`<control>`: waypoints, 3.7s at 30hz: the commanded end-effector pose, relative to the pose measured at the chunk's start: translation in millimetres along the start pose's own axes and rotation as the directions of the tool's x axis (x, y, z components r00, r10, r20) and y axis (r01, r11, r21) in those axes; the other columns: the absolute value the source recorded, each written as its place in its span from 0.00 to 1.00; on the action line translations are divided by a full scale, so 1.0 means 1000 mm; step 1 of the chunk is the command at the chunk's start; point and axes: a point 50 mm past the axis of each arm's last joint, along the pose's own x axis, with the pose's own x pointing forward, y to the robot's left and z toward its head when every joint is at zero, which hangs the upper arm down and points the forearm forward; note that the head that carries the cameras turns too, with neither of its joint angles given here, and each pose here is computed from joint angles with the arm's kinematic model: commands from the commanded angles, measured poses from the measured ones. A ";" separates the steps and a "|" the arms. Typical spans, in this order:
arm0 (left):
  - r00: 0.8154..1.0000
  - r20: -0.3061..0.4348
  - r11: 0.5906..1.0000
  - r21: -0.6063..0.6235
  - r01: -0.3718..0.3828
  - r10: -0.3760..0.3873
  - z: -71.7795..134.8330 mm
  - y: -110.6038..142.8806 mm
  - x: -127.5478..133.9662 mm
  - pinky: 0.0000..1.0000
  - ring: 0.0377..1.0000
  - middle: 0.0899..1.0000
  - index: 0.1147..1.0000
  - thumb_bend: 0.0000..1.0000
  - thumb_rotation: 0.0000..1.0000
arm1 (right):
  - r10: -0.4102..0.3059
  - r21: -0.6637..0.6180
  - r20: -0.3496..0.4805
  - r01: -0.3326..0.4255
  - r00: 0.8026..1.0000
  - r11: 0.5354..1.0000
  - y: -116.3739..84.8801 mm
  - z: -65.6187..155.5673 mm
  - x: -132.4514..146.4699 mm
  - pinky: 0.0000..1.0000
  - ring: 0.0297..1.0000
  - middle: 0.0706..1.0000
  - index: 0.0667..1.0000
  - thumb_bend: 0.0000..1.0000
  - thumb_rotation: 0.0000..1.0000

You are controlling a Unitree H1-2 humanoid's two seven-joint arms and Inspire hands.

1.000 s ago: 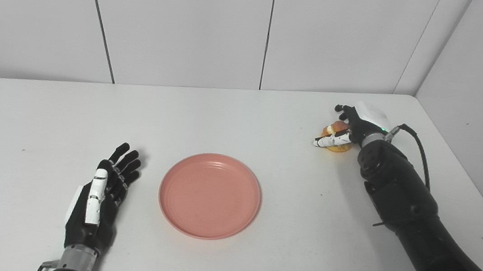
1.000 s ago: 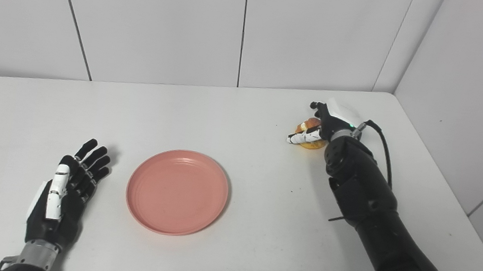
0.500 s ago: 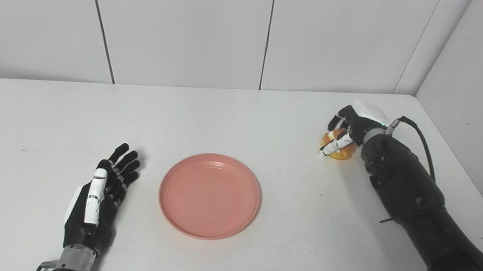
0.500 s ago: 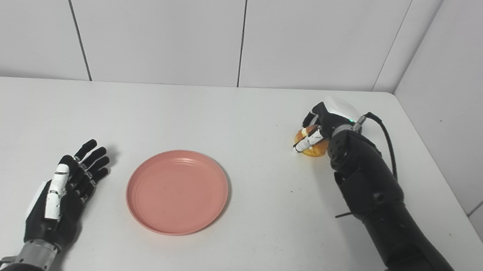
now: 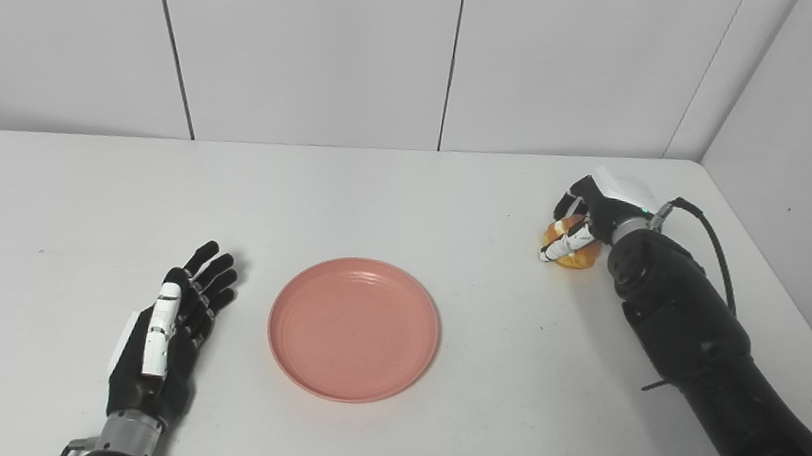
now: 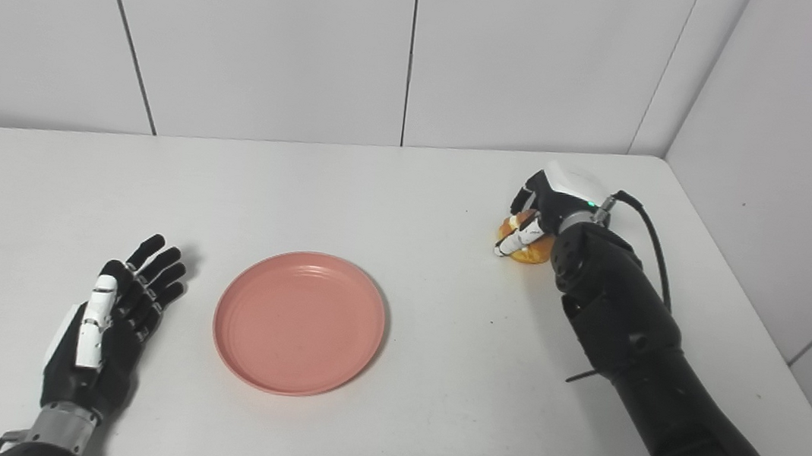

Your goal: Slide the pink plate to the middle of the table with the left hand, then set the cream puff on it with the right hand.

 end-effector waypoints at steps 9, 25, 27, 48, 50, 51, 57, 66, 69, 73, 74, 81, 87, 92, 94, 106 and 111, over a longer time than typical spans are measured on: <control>1.000 -0.011 1.000 0.003 -0.006 0.006 -0.001 -0.003 0.001 0.92 0.89 0.87 0.85 0.46 1.00 | -0.183 0.054 0.119 0.178 0.976 0.983 -0.062 0.029 -0.024 0.26 0.30 0.39 0.50 0.52 0.00; 1.000 0.007 0.999 0.034 -0.017 0.017 0.002 -0.021 0.001 0.90 0.88 0.87 0.84 0.47 1.00 | -0.193 0.063 0.375 0.183 0.906 0.981 -0.068 0.107 -0.074 0.27 0.33 0.40 0.50 0.51 0.00; 1.000 0.011 0.999 0.042 -0.013 0.012 0.003 -0.024 0.001 0.90 0.89 0.88 0.85 0.47 1.00 | -0.188 0.067 0.415 0.177 0.890 0.982 -0.064 0.117 -0.082 0.28 0.34 0.40 0.51 0.51 0.00; 0.999 0.025 0.999 0.030 -0.039 0.038 0.011 -0.068 0.011 0.88 0.87 0.86 0.84 0.43 1.00 | -0.020 0.055 0.634 -0.020 0.773 0.998 0.009 0.181 -0.118 0.30 0.35 0.44 0.45 0.52 0.00; 0.999 0.021 0.999 0.034 -0.038 0.038 0.012 -0.069 0.012 0.88 0.87 0.86 0.84 0.43 1.00 | -0.007 0.045 0.632 -0.028 0.775 0.999 0.018 0.182 -0.118 0.30 0.35 0.42 0.48 0.52 0.00; 0.999 0.020 0.999 0.035 -0.037 0.037 0.013 -0.069 0.012 0.89 0.87 0.87 0.84 0.44 1.00 | -0.001 0.041 0.631 -0.032 0.776 0.999 0.021 0.182 -0.118 0.29 0.35 0.40 0.50 0.52 0.00; 0.999 0.012 0.999 0.031 -0.038 0.038 0.013 -0.069 0.013 0.89 0.88 0.87 0.84 0.45 1.00 | 0.025 0.017 0.619 -0.045 0.785 0.999 0.040 0.184 -0.115 0.28 0.35 0.38 0.51 0.52 0.00; 0.999 0.020 0.998 0.043 -0.037 0.036 0.013 -0.070 0.014 0.89 0.87 0.87 0.84 0.45 1.00 | 0.090 -0.004 0.616 -0.112 0.782 0.994 0.068 0.191 -0.113 0.27 0.33 0.38 0.51 0.51 0.00; 0.999 0.022 0.998 0.045 -0.038 0.037 0.014 -0.071 0.014 0.88 0.87 0.87 0.84 0.45 1.00 | 0.116 -0.030 0.619 -0.124 0.777 0.992 0.080 0.192 -0.114 0.26 0.34 0.38 0.51 0.51 0.00; 0.999 0.024 0.998 0.053 -0.041 0.039 0.015 -0.071 0.015 0.88 0.87 0.87 0.84 0.45 1.00 | 0.125 -0.039 0.623 -0.129 0.772 0.991 0.091 0.193 -0.113 0.27 0.35 0.38 0.51 0.51 0.00; 0.999 0.025 0.998 0.055 -0.042 0.040 0.015 -0.071 0.015 0.88 0.87 0.87 0.84 0.45 1.00 | 0.126 -0.039 0.625 -0.131 0.770 0.991 0.094 0.193 -0.112 0.29 0.36 0.39 0.51 0.52 0.00; 0.999 0.038 0.996 0.076 -0.041 0.038 0.015 -0.073 0.015 0.89 0.88 0.87 0.85 0.44 1.00 | 0.164 -0.063 0.623 -0.160 0.765 0.985 0.104 0.194 -0.111 0.29 0.36 0.39 0.51 0.52 0.00; 0.996 0.072 0.991 0.120 -0.053 0.044 0.015 -0.074 0.015 0.89 0.88 0.88 0.85 0.43 1.00 | 0.174 -0.074 0.616 -0.164 0.768 0.984 0.110 0.193 -0.113 0.30 0.38 0.39 0.50 0.52 0.00; 0.994 0.098 0.988 0.147 -0.055 0.041 0.014 -0.075 0.013 0.89 0.88 0.88 0.85 0.45 1.00 | 0.176 -0.076 0.620 -0.165 0.764 0.983 0.111 0.191 -0.113 0.31 0.38 0.39 0.50 0.52 0.00; 0.993 0.105 0.987 0.149 -0.059 0.044 0.014 -0.075 0.011 0.89 0.88 0.88 0.85 0.45 1.00 | 0.175 -0.074 0.624 -0.166 0.761 0.983 0.111 0.190 -0.114 0.31 0.38 0.39 0.50 0.52 0.00; 0.992 0.116 0.980 0.185 -0.071 0.050 0.005 -0.074 -0.005 0.87 0.87 0.87 0.83 0.46 1.00 | 0.171 -0.130 0.641 -0.114 0.749 0.985 0.098 0.192 -0.124 0.27 0.35 0.40 0.50 0.52 0.00; 0.991 0.116 0.978 0.190 -0.084 0.063 0.003 -0.071 -0.014 0.88 0.88 0.87 0.84 0.47 1.00 | 0.191 -0.182 0.653 -0.094 0.732 0.979 0.084 0.193 -0.135 0.40 0.53 0.64 0.57 0.63 0.18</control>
